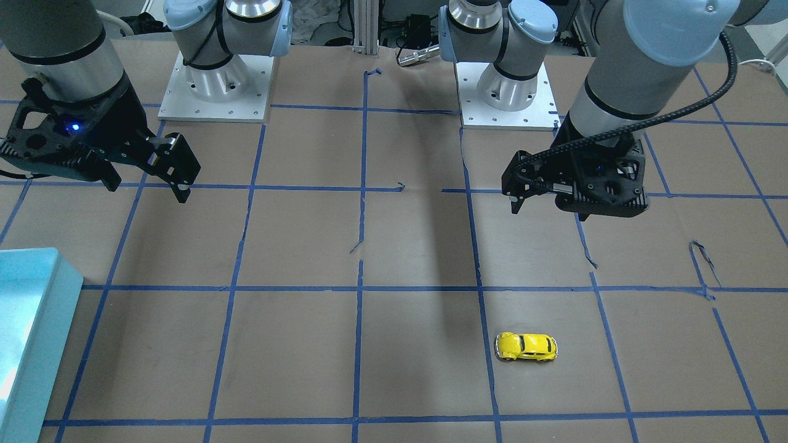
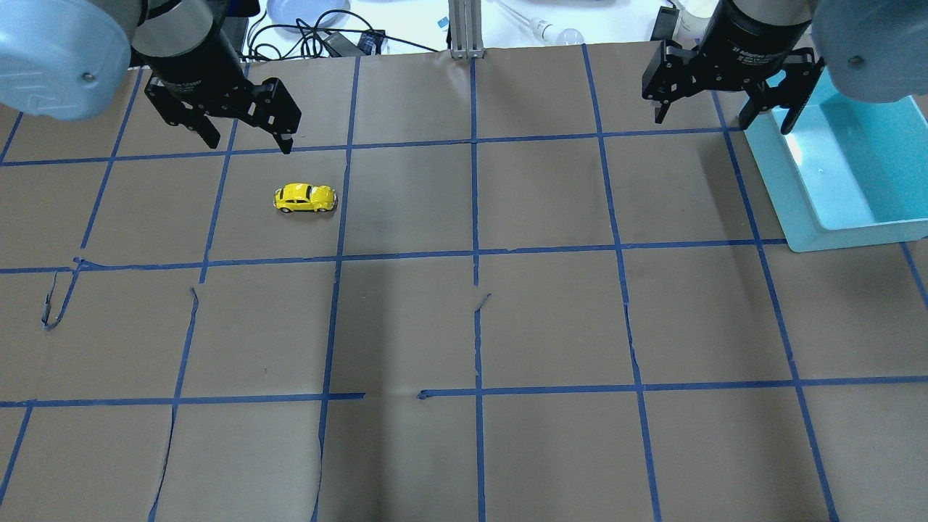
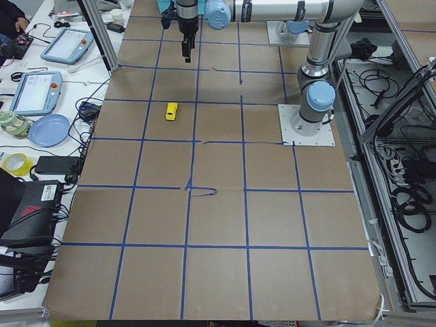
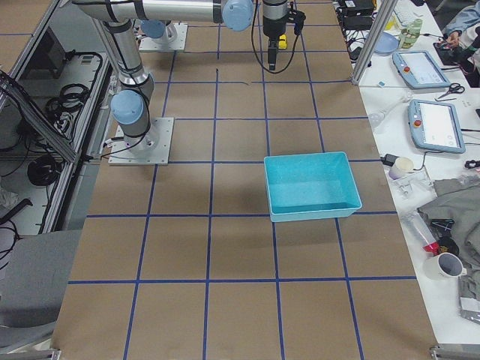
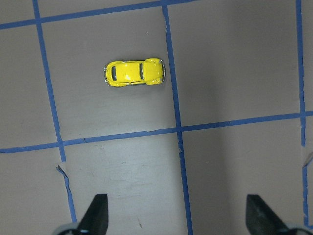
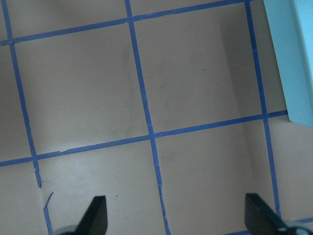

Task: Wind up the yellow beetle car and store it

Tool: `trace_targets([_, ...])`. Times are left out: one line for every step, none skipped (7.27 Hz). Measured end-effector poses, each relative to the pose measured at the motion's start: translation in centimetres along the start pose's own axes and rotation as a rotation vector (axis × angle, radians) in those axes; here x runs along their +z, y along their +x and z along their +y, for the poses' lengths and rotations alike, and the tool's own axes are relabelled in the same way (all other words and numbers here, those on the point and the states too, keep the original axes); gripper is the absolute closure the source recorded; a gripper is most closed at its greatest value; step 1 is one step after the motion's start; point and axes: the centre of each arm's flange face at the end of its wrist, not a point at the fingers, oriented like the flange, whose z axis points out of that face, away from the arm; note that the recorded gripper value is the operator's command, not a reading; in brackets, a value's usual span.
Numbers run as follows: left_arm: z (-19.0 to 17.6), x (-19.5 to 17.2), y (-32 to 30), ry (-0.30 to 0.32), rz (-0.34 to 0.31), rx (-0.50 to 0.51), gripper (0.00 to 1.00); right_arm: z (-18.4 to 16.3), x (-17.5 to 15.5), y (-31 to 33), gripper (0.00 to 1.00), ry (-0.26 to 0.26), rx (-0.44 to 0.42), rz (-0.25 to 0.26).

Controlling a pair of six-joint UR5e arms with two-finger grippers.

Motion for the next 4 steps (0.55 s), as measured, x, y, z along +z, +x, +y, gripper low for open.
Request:
trace_targets([-0.02, 0.02, -0.05, 0.001, 0.000, -0.001, 0.00, 0.00, 0.01, 0.00, 0.00, 0.000, 0.000, 0.000])
trace_targets([-0.02, 0.09, -0.15, 0.000, -0.003, -0.003, 0.00, 0.01, 0.04, 0.00, 0.00, -0.001, 0.000, 0.000])
trace_targets([0.07, 0.20, -0.16, -0.006, -0.007, -0.004, 0.00, 0.02, 0.06, 0.00, 0.00, -0.001, 0.000, 0.000])
trace_targets([0.18, 0.05, -0.22, -0.008, -0.009, -0.006, 0.00, 0.01, 0.06, 0.00, 0.00, -0.001, 0.000, 0.000])
